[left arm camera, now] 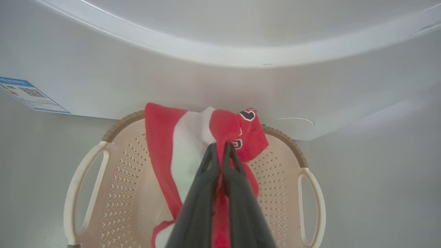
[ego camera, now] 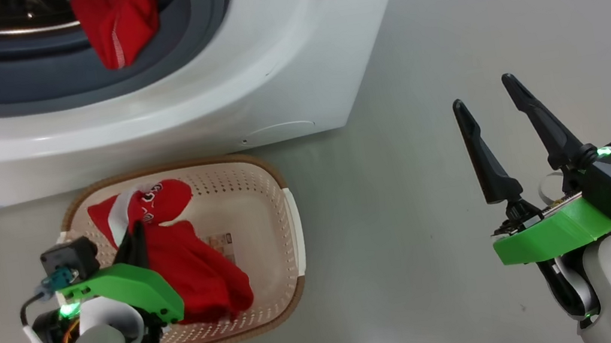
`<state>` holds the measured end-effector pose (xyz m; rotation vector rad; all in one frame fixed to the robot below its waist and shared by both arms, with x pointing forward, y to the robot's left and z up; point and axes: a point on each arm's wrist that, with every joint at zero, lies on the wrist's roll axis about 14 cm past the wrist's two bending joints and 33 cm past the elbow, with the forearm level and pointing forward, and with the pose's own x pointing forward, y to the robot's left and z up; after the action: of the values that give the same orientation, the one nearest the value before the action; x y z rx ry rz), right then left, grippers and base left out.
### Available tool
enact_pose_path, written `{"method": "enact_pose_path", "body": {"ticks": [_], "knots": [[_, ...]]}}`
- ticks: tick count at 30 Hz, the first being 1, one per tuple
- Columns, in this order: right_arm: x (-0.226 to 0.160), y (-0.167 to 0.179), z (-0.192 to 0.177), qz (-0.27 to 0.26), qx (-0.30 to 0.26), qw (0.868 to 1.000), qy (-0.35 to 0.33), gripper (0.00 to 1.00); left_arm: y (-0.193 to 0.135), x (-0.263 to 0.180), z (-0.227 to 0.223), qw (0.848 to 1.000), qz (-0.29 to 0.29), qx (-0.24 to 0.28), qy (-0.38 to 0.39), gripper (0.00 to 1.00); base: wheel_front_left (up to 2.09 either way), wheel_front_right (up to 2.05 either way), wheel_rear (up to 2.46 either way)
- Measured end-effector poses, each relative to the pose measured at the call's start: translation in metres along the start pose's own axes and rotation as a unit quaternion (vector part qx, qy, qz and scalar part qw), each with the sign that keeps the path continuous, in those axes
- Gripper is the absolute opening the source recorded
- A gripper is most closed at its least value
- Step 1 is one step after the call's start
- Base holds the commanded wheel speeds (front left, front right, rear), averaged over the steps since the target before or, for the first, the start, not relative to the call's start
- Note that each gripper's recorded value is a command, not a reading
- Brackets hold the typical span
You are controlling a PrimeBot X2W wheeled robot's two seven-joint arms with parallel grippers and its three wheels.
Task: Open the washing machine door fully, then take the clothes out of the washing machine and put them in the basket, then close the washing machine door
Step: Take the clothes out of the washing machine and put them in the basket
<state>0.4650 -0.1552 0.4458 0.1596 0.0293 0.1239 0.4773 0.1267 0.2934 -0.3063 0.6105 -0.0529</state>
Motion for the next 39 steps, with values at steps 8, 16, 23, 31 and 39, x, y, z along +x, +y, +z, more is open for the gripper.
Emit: {"method": "enact_pose_path", "body": {"ticks": [8, 16, 23, 31, 39], "knots": [[0.001, -0.013, -0.018, -0.014, -0.003, 1.000, 0.021, 1.00, -0.003, 0.023, -0.030, 0.998, 0.002, 0.002, 0.055, 0.88, 0.00, 0.00, 0.00], [0.004, -0.026, -0.029, -0.031, 0.000, 0.999, 0.032, 1.00, -0.007, 0.041, -0.051, 0.996, -0.005, 0.003, 0.087, 1.00, 0.00, 0.00, 0.00], [0.007, -0.029, -0.036, -0.034, 0.000, 0.999, 0.040, 1.00, -0.002, 0.044, -0.059, 0.995, 0.002, 0.004, 0.097, 1.00, 0.00, 0.00, 0.00], [0.011, -0.024, -0.019, -0.027, -0.001, 0.999, 0.019, 1.00, -0.012, 0.041, -0.026, 0.999, -0.015, 0.005, 0.045, 1.00, 0.00, 0.00, 0.00], [0.007, -0.017, -0.004, -0.020, -0.001, 1.000, 0.005, 1.00, -0.013, 0.015, 0.007, 0.999, -0.024, 0.003, -0.023, 1.00, 0.00, 0.00, 0.00]]}}
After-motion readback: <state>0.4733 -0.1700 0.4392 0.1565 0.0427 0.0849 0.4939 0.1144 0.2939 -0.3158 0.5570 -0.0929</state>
